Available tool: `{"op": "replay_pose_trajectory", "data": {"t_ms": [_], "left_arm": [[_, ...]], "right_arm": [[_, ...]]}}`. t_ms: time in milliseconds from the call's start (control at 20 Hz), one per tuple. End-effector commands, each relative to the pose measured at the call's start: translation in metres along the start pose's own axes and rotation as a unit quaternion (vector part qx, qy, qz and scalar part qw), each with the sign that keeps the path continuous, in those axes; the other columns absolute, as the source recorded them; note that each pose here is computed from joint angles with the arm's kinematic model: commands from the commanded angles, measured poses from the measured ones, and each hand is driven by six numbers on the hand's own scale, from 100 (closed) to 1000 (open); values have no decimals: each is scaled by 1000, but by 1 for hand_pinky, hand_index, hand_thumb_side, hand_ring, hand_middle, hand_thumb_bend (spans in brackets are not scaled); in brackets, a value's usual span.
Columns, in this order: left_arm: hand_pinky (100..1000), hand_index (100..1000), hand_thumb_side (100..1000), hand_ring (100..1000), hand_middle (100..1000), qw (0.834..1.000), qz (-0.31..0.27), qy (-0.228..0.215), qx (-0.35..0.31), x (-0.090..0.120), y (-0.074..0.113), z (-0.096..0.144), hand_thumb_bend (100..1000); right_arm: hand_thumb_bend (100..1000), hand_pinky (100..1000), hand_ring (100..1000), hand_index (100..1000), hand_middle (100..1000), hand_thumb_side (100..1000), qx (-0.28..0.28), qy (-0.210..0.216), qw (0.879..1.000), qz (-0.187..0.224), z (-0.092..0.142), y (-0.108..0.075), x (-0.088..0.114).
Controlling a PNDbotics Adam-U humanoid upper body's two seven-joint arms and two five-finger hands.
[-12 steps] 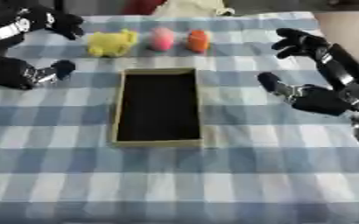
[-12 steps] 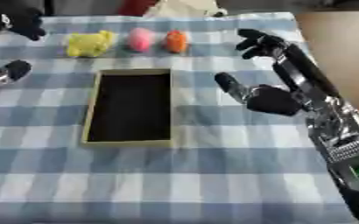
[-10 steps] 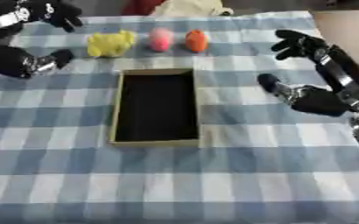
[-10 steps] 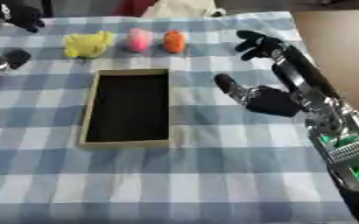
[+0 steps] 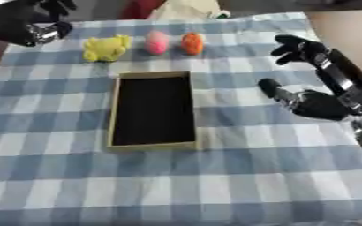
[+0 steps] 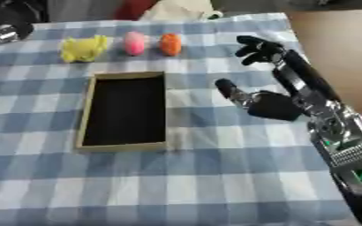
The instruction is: Pick up objects on the table and place them in the box.
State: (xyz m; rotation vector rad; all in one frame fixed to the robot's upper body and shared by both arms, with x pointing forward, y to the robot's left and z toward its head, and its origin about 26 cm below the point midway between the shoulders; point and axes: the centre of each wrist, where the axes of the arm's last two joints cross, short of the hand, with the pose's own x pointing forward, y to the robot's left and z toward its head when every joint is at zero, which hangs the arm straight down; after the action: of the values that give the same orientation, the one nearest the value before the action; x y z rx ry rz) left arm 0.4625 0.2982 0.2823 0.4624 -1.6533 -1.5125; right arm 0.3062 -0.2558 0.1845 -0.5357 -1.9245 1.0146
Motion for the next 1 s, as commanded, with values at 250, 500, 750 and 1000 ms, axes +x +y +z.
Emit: {"op": "replay_pose_trajectory", "data": {"t_ms": [250, 500, 750, 1000], "left_arm": [[870, 956, 529, 821, 811, 996, -18, 85, 35, -27, -3, -19, 249], [859, 947, 493, 822, 811, 988, -55, 131, 61, -34, -17, -29, 276], [857, 944, 484, 823, 812, 979, -81, 167, 84, -40, -31, -35, 284], [849, 938, 462, 825, 813, 973, -107, 180, 93, -42, -40, -38, 308]], "right_arm": [[403, 873, 771, 967, 775, 672, 6, -15, 1000, 2, -3, -5, 5], [396, 873, 771, 967, 774, 675, 8, -21, 1000, -2, -5, -4, 7], [389, 873, 771, 967, 774, 676, 10, -27, 1000, -5, -8, -4, 9], [379, 873, 771, 966, 773, 679, 11, -29, 999, -7, -9, -3, 10]]}}
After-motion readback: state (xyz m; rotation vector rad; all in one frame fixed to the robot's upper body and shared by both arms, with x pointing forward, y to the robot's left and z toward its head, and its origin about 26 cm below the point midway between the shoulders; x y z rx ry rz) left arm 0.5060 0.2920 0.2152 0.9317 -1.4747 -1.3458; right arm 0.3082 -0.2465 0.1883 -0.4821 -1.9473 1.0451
